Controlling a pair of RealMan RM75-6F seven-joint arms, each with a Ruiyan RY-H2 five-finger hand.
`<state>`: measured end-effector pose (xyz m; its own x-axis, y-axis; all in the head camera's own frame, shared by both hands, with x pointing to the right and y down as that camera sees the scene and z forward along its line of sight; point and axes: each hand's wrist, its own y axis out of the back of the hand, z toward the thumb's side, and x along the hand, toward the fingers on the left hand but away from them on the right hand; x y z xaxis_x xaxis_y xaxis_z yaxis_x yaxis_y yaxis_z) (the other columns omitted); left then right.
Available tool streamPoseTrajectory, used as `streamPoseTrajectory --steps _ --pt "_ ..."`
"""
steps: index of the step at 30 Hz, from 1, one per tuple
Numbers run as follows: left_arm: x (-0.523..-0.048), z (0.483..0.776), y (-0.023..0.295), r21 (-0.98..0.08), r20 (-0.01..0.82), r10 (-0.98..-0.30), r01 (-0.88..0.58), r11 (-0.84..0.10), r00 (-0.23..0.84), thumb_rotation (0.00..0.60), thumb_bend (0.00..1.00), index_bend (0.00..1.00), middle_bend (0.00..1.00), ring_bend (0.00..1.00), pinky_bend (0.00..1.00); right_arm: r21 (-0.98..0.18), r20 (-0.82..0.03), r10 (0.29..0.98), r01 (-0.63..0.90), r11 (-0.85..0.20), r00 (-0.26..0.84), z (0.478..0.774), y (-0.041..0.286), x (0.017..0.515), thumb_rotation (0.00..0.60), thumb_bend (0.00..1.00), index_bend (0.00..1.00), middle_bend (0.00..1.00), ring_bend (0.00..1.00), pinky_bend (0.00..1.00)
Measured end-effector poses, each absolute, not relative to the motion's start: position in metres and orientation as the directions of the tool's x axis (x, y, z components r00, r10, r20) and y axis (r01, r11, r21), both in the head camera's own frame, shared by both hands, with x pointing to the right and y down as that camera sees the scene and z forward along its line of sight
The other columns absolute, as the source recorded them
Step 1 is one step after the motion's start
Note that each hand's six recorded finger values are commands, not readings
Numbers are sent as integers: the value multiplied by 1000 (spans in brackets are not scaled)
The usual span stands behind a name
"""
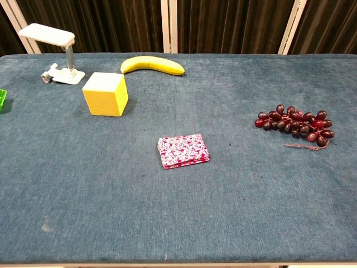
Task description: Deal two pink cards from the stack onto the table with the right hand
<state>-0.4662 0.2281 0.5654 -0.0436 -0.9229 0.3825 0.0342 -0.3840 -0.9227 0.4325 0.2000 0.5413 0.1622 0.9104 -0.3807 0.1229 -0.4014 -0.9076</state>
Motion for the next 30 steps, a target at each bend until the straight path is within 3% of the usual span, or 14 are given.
streamPoseTrajectory --steps 7,14,19,30 --pt "-462 572 229 -915 401 -915 22 -402 -33 600 67 210 123 37 16 -884 -426 876 104 -456 226 555 193 409 600 326 12 11 0 120" --pt "-454 574 227 -919 395 -919 15 -395 -9 600 67 210 123 37 16 -833 -480 780 70 -549 401 582 181 339 600 333 211 10 0 164" --pt "-452 575 227 -920 393 -920 17 -393 1 600 67 210 123 37 16 -804 -511 709 23 -594 486 610 173 277 600 333 217 10 0 165" --pt "-454 578 229 -917 399 -917 14 -399 5 600 67 211 123 37 16 -772 -560 653 -36 -634 511 672 173 161 600 375 244 11 0 165"
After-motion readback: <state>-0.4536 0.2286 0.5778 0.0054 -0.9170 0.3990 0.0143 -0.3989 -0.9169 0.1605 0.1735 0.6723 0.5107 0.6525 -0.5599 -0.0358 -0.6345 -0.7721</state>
